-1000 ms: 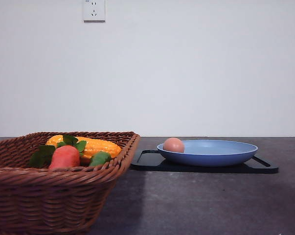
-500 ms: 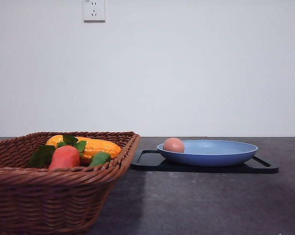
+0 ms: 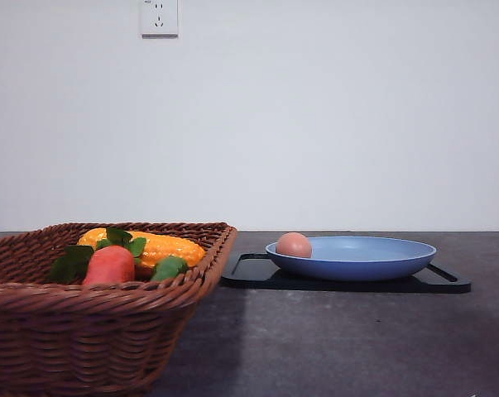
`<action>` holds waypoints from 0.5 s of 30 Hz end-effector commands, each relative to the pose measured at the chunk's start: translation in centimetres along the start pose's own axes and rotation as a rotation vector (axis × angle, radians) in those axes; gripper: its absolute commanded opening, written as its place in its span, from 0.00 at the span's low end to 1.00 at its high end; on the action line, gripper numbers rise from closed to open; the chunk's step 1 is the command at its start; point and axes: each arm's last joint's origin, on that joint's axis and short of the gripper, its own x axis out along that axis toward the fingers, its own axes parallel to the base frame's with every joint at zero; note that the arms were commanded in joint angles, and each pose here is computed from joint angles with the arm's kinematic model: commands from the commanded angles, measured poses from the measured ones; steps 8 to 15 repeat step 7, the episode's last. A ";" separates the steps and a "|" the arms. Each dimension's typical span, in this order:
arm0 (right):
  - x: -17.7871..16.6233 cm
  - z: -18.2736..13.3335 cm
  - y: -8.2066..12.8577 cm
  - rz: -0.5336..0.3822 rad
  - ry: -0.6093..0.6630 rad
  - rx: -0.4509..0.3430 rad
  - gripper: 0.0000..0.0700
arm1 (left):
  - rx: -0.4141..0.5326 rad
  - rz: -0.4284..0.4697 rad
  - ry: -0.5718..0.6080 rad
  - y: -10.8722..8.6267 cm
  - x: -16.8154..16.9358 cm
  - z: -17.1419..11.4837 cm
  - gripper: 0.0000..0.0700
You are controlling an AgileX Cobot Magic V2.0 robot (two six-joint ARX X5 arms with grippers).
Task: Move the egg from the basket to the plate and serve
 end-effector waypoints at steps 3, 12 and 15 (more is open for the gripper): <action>0.1 -0.2 0.0 -0.004 0.005 0.015 0.00 | 0.002 0.006 0.029 0.2 0.3 -0.9 0.00; 0.1 -0.2 0.0 -0.004 0.005 0.015 0.00 | 0.003 0.006 0.029 0.2 0.3 -0.9 0.00; 0.1 -0.2 0.0 -0.004 0.005 0.015 0.00 | 0.003 0.006 0.029 0.2 0.3 -0.9 0.00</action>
